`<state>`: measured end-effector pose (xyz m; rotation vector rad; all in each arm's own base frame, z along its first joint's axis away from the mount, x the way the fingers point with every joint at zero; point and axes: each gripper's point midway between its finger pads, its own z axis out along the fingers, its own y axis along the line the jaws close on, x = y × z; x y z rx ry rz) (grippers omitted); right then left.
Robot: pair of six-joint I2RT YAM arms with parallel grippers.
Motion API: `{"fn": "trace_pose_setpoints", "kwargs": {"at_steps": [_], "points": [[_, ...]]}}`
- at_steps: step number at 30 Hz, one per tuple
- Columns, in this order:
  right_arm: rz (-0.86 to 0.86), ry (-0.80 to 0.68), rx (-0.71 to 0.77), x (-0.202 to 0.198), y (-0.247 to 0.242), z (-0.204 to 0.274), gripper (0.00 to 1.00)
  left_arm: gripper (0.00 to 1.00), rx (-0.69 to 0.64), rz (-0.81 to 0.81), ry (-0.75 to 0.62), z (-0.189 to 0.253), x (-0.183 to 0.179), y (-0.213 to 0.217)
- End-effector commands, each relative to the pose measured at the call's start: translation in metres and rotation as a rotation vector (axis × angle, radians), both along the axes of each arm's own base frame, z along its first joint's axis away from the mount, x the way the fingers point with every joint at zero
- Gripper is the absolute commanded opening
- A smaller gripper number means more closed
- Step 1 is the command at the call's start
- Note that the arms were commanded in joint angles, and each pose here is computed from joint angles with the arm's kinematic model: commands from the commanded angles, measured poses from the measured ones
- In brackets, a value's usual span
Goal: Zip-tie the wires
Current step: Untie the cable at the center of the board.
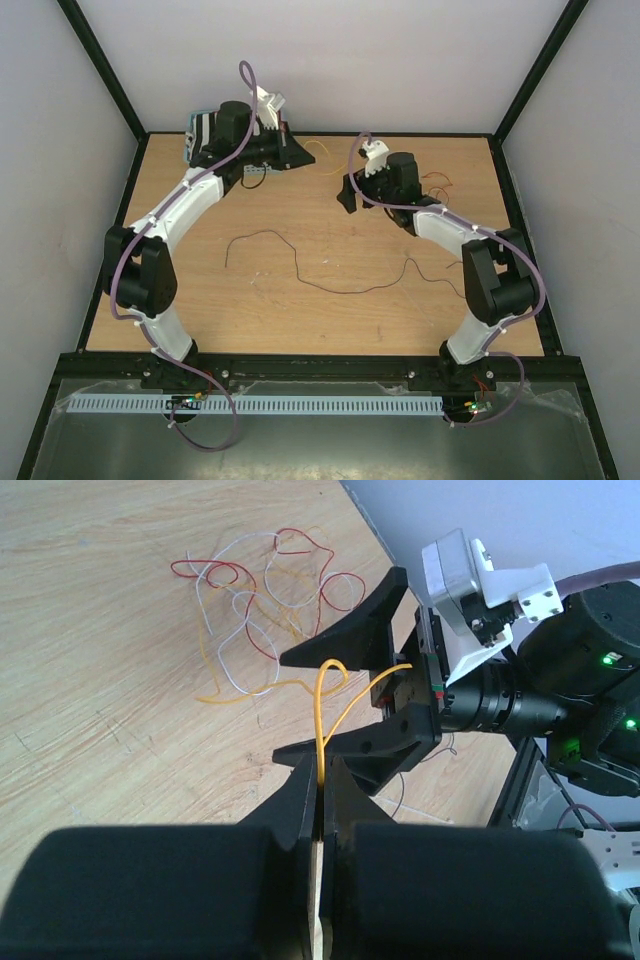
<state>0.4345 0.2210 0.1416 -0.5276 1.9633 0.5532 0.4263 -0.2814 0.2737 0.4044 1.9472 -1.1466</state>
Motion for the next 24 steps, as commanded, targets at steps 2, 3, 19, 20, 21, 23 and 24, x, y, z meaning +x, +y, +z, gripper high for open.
{"fn": "trace_pose_setpoints", "kwargs": {"at_steps": [2,3,19,20,21,23,24], "points": [[0.123,-0.098,-0.012,0.008,0.016,-0.005,0.99,0.00,0.009,-0.006,-0.043,0.023,-0.005,0.004],[0.132,-0.091,-0.012,0.009,0.019,-0.009,0.99,0.00,0.009,-0.007,-0.044,0.025,-0.005,0.004],[0.116,0.008,0.018,0.052,0.041,-0.044,0.57,0.00,0.000,-0.008,-0.072,0.072,-0.029,0.015],[0.121,0.018,0.019,0.052,0.043,-0.046,0.48,0.00,-0.003,-0.006,-0.075,0.075,-0.031,0.017],[0.121,0.024,0.018,0.053,0.043,-0.047,0.41,0.00,-0.009,0.000,-0.075,0.079,-0.032,0.020],[0.105,0.036,0.011,0.056,0.042,-0.049,0.25,0.00,-0.019,0.010,-0.069,0.085,-0.034,0.028],[0.089,0.043,-0.003,0.056,0.039,-0.050,0.17,0.00,-0.023,0.016,-0.065,0.087,-0.035,0.033]]}}
